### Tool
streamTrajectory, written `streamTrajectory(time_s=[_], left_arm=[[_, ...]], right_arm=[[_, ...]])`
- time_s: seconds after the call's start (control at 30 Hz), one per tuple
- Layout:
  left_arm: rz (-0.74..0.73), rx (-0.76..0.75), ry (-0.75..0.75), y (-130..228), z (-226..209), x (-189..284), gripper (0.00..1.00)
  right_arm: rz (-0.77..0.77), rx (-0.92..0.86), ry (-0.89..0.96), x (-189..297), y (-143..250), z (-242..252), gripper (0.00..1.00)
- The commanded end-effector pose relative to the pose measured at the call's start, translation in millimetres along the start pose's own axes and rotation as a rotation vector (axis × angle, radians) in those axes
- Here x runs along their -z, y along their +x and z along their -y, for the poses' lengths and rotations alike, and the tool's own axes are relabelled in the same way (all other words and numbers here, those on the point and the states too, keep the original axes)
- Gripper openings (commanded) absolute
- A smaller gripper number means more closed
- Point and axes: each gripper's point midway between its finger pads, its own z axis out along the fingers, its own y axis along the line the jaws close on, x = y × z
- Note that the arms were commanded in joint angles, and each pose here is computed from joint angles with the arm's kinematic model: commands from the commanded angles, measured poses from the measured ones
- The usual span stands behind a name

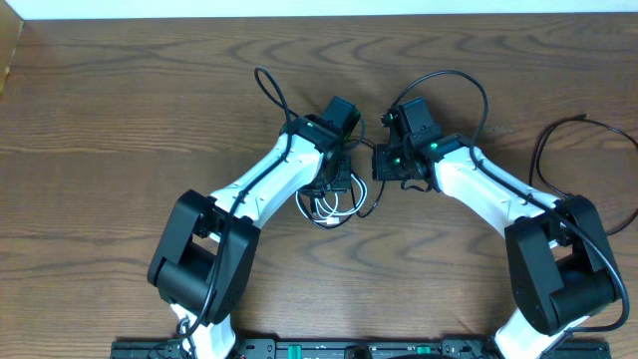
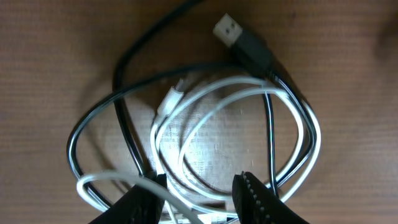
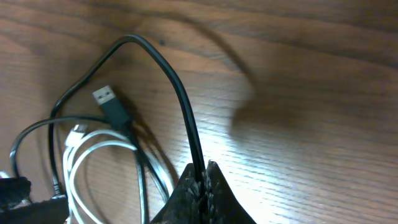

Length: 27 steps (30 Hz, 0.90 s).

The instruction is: Untangle cables

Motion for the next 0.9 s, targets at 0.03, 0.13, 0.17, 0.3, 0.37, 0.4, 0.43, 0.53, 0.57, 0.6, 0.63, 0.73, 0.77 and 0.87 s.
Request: streamTrajectory(time_s=[0.03, 0.13, 0.17, 0.3, 0.37, 0.4, 0.43, 0.53, 0.57, 0.6, 0.63, 0.73, 0.77, 0.87], left_arm=[[0.045, 0.021, -0.024, -5.6, -6.2, -3.5, 0.4], [0.059, 0.022, -0.02, -7.5, -6.3, -10.8, 0.4], [0.063, 0.022, -0.026, -7.2, -7.9, -14.2, 0.4], [0.062, 0.022, -0.058, -4.5, -15.5, -25.7, 0.4], [0.062, 0.022, -0.088, -4.2, -21.0, -30.1, 0.4], [0.059, 0.022, -0.095, -3.4, -22.4, -32.4, 0.4], [0.055, 0.022, -0.096, -2.7, -22.8, -34.2, 0.4], [0.047, 0.022, -0.102, -1.2, -23.9, -37.6, 0.4], [0.047, 0.022, -0.102, -1.2, -23.9, -38.0, 0.4], [0.047, 0.022, -0.101, -1.2, -23.8, -38.3, 0.4], [0.048, 0.022, -0.101, -1.4, -23.7, -38.3, 0.4], [0.048, 0.022, -0.101, -1.4, -23.7, -38.3, 0.4], [0.048, 0.021, -0.101, -1.4, -23.7, -38.3, 0.4], [0.048, 0.021, -0.101, -1.5, -23.6, -38.3, 0.4]], right_arm=[[0.016, 0.007, 0.073, -2.0, -1.2, 15.5, 0.01], [0.016, 0.007, 0.073, -2.0, -1.2, 15.5, 0.01], [0.017, 0.008, 0.073, -2.1, -1.3, 15.4, 0.01], [0.017, 0.007, 0.073, -2.0, -1.3, 15.5, 0.01], [0.017, 0.007, 0.073, -2.0, -1.3, 15.5, 0.01], [0.017, 0.007, 0.073, -2.0, -1.3, 15.5, 0.01], [0.017, 0.007, 0.073, -2.0, -1.3, 15.5, 0.01], [0.017, 0.007, 0.073, -2.0, -1.4, 15.5, 0.01], [0.017, 0.007, 0.073, -2.0, -1.4, 15.5, 0.01], [0.017, 0.007, 0.073, -2.0, -1.4, 15.5, 0.01], [0.017, 0.007, 0.073, -2.0, -1.4, 15.5, 0.01], [0.017, 0.007, 0.073, -2.0, -1.4, 15.5, 0.01], [0.017, 0.007, 0.073, -2.0, -1.4, 15.5, 0.01], [0.017, 0.007, 0.073, -2.0, -1.4, 15.5, 0.01]])
